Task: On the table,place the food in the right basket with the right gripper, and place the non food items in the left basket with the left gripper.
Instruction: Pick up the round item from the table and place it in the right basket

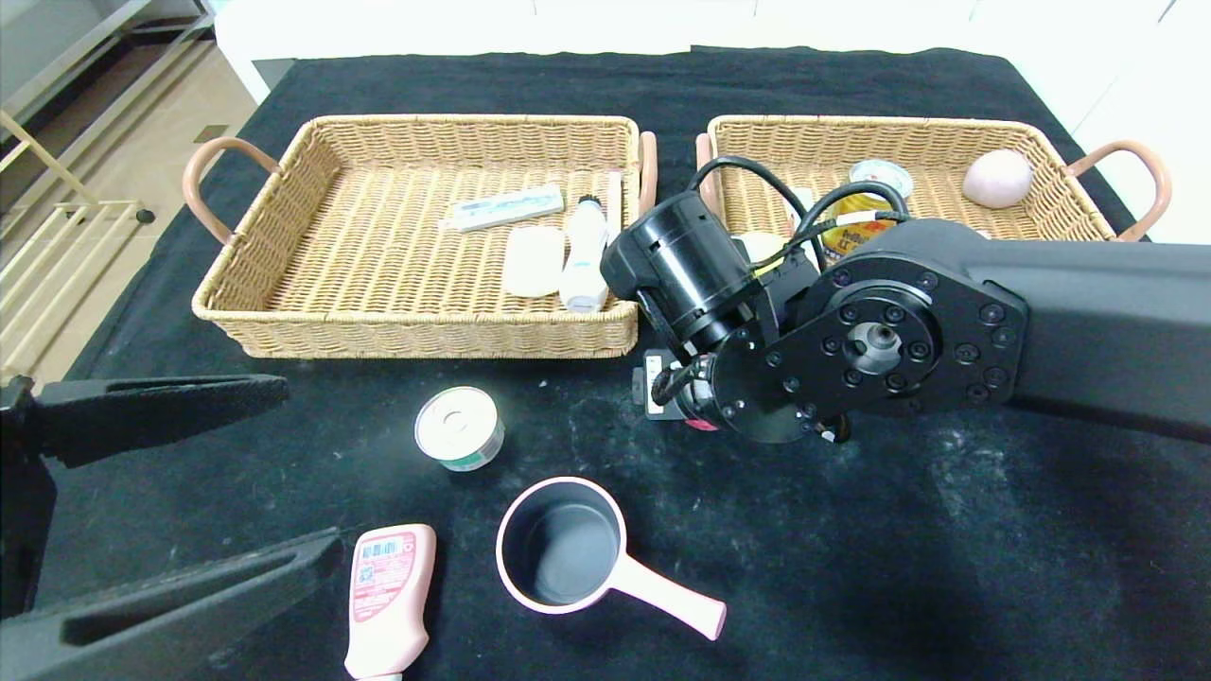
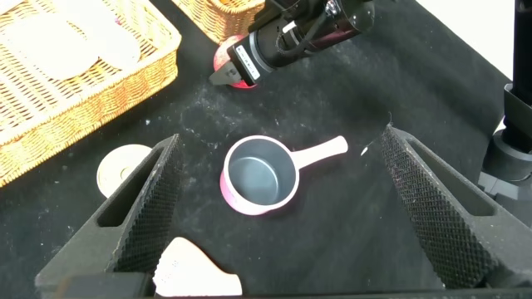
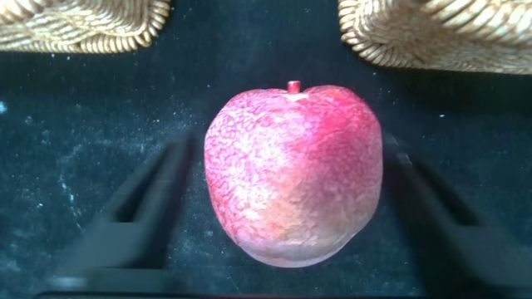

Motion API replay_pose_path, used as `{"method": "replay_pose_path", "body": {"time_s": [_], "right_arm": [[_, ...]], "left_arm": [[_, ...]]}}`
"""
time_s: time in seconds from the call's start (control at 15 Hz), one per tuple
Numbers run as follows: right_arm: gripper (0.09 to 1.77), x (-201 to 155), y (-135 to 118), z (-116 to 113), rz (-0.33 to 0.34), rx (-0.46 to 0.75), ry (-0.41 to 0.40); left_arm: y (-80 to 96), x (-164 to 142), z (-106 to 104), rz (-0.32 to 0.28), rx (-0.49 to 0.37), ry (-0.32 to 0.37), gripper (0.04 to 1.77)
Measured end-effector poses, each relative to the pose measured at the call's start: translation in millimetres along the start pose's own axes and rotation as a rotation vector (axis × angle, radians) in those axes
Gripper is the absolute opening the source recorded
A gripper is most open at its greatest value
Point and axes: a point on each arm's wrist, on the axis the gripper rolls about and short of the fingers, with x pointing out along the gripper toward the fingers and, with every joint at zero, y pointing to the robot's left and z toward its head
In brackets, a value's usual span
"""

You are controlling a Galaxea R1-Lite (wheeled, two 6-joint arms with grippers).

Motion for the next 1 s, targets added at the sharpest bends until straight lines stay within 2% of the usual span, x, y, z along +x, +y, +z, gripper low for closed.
{"method": "replay_pose_path", "body": {"time_s": [0.07,0.2,1.0], "right_arm": [[1.29,0.4,0.1,-0.3,-0.001,-0.001,0.001],[1.18,0.9,-0.1,-0.4,-0.003,-0.003,0.002],[1.16,1.9,-1.3,0.1,-0.005,0.002,0.003]], "left_arm": [[0.0,0.0,0.0,0.000,0.000,0.000,1.72],[0.0,0.0,0.0,0.000,0.002,0.000,1.72],[-1.4,0.5,-0.8,-0.012,0.000,0.005,1.72]]}}
